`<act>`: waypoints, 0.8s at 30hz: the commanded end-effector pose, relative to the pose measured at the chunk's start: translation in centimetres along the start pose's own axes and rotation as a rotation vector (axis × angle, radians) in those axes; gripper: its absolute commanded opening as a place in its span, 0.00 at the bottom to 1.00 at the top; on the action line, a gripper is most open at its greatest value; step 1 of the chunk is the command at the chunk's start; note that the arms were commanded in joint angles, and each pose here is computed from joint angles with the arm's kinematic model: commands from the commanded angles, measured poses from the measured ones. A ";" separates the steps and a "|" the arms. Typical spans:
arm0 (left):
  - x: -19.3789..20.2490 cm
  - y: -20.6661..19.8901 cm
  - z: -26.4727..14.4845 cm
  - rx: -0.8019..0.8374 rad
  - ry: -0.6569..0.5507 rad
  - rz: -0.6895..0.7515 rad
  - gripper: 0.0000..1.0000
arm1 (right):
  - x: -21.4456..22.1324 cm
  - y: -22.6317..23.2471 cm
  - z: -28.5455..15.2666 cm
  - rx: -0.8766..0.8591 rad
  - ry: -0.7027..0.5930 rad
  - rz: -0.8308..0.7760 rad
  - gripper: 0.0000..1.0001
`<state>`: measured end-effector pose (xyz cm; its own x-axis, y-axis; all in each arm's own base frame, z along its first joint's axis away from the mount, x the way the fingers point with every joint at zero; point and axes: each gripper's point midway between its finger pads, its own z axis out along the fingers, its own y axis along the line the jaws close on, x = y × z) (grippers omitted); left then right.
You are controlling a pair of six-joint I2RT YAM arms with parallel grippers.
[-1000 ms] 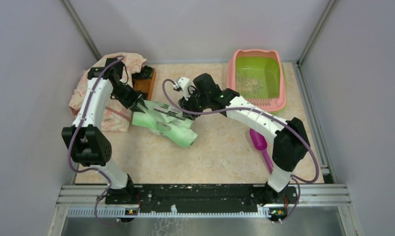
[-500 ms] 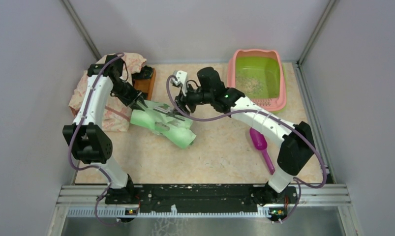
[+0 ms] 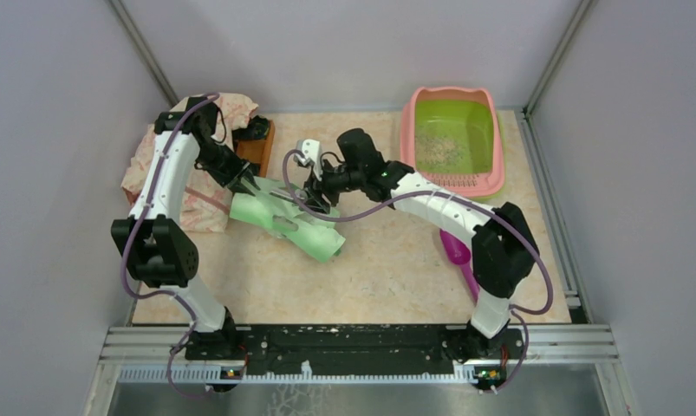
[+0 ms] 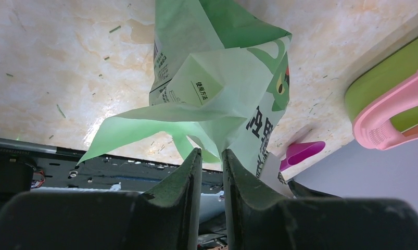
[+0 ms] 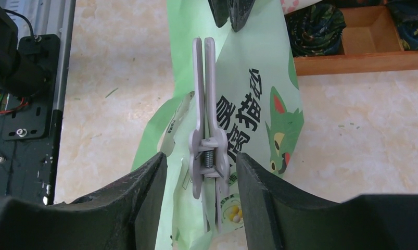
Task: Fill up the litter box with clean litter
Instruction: Clamp the cat litter bag at the center of the board.
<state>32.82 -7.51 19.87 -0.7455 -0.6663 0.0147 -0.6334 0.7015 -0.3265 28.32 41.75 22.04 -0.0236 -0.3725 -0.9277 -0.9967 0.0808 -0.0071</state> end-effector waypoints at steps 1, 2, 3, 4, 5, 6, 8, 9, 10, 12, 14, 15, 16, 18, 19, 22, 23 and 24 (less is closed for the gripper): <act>-0.4 0.0 -0.3 -0.011 -0.008 0.012 0.27 | -2.4 -0.1 0.6 -0.022 -0.077 -0.084 0.50; -0.4 0.0 -0.3 -0.011 -0.008 0.012 0.27 | -2.3 -0.1 0.7 -0.025 -0.076 -0.082 0.49; -0.4 0.0 -0.3 -0.011 -0.008 0.011 0.26 | -2.3 -0.1 0.8 -0.028 -0.077 -0.081 0.46; -0.4 0.0 -0.3 -0.011 -0.009 0.011 0.27 | -2.1 -0.1 0.9 -0.029 -0.075 -0.078 0.43; -0.4 0.0 -0.3 -0.011 -0.008 0.010 0.26 | -2.1 -0.1 0.9 -0.031 -0.076 -0.077 0.41; -0.4 0.0 -0.3 -0.012 -0.007 0.012 0.26 | -2.2 -0.1 0.9 -0.031 -0.080 -0.079 0.38; -0.4 0.0 -0.3 -0.011 -0.007 0.011 0.26 | -2.4 -0.2 0.8 -0.027 -0.086 -0.081 0.35; -0.5 -0.1 -0.3 -0.009 -0.008 0.012 0.26 | -2.5 -0.2 0.8 -0.026 -0.088 -0.082 0.33; -0.4 -0.1 -0.3 -0.010 -0.007 0.012 0.26 | -2.5 -0.2 0.7 -0.022 -0.088 -0.082 0.32; -0.5 -0.2 -0.3 -0.006 -0.005 0.011 0.26 | -2.4 -0.3 0.8 -0.024 -0.083 -0.077 0.29; -0.5 -0.2 -0.3 -0.004 -0.006 0.012 0.25 | -2.3 -0.4 0.9 -0.023 -0.074 -0.072 0.25; -0.5 -0.3 -0.3 -0.004 -0.005 0.012 0.25 | -2.0 -0.4 1.0 -0.024 -0.065 -0.069 0.21; -0.5 -0.3 -0.3 -0.003 -0.005 0.012 0.25 | -1.9 -0.5 1.1 -0.022 -0.056 -0.064 0.18; -0.5 -0.3 -0.3 0.000 -0.005 0.012 0.25 | -1.5 -0.7 1.2 -0.017 -0.035 -0.056 0.14; -0.5 -0.3 -0.3 0.000 -0.003 0.013 0.25 | -1.4 -0.9 1.2 -0.012 -0.024 -0.050 0.11; -0.5 -0.4 -0.4 0.002 -0.004 0.014 0.25 | -1.1 -1.4 1.2 0.010 0.015 -0.030 0.03; -0.5 -0.5 -0.4 0.004 -0.004 0.013 0.25 | -1.1 -1.7 1.2 0.022 0.030 -0.024 0.00; -0.5 -0.5 -0.4 0.006 -0.003 0.012 0.25 | -1.0 -1.8 1.2 0.026 0.047 -0.019 0.00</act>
<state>33.19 -7.52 19.84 -0.7460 -0.6657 0.0147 -0.6328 0.7020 -0.3268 29.12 42.64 21.18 -0.0289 -0.3980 -0.9169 -0.9975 0.0712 0.0006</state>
